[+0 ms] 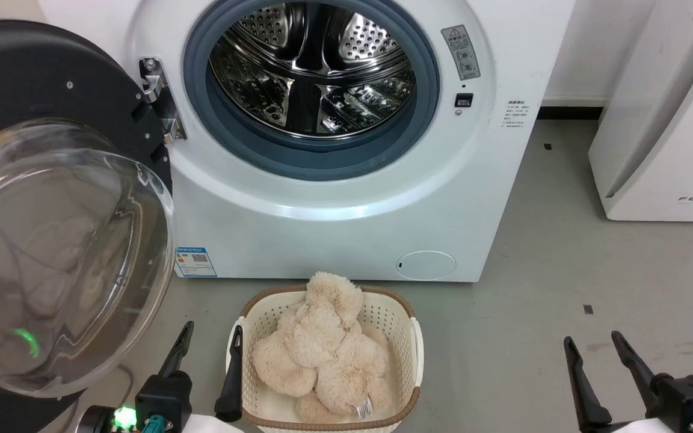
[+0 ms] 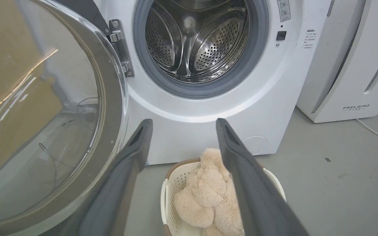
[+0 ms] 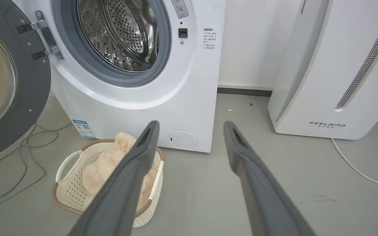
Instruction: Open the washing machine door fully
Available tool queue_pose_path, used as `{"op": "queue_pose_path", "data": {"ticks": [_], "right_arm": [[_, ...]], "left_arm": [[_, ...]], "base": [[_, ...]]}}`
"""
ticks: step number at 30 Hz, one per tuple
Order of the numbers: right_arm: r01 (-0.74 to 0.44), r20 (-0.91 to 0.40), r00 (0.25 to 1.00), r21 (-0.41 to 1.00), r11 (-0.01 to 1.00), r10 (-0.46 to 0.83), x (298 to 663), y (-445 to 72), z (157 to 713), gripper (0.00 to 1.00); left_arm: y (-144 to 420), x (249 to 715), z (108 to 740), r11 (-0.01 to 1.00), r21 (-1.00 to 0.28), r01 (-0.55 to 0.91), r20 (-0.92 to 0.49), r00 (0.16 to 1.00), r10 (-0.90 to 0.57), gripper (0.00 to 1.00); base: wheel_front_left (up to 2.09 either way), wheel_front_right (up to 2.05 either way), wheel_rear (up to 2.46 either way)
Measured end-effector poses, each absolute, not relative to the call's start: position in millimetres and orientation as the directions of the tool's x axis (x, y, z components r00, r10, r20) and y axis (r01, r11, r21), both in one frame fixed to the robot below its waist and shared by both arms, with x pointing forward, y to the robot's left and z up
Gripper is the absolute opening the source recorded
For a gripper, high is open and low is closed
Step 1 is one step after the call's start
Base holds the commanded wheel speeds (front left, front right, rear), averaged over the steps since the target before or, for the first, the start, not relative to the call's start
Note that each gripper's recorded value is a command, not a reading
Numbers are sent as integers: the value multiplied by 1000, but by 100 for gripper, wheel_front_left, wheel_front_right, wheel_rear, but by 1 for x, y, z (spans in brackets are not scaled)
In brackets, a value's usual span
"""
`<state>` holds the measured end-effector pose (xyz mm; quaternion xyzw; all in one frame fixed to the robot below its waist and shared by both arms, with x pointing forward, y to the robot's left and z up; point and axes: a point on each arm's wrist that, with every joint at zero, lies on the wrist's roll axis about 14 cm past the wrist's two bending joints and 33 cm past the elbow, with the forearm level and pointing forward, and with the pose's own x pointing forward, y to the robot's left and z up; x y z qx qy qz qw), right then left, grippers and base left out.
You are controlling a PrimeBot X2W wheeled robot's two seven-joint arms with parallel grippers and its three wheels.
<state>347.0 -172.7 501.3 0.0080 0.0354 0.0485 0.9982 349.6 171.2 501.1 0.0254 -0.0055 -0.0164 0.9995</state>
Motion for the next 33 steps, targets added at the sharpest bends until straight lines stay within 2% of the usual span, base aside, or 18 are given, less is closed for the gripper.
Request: {"op": "queue_pose_path", "data": {"ticks": [1,33], "right_arm": [[-96,-70,993,20,995,97,347,-173,501,0],[-101,-58,993,11,995,102,350,-171,505,0]], "left_arm": [[171,350,501,998,50,32,9,999,-33,0],[172,352,502,999,44,25,-6,1000,-25,0]], "base": [[0,0,0],[0,0,0]]}}
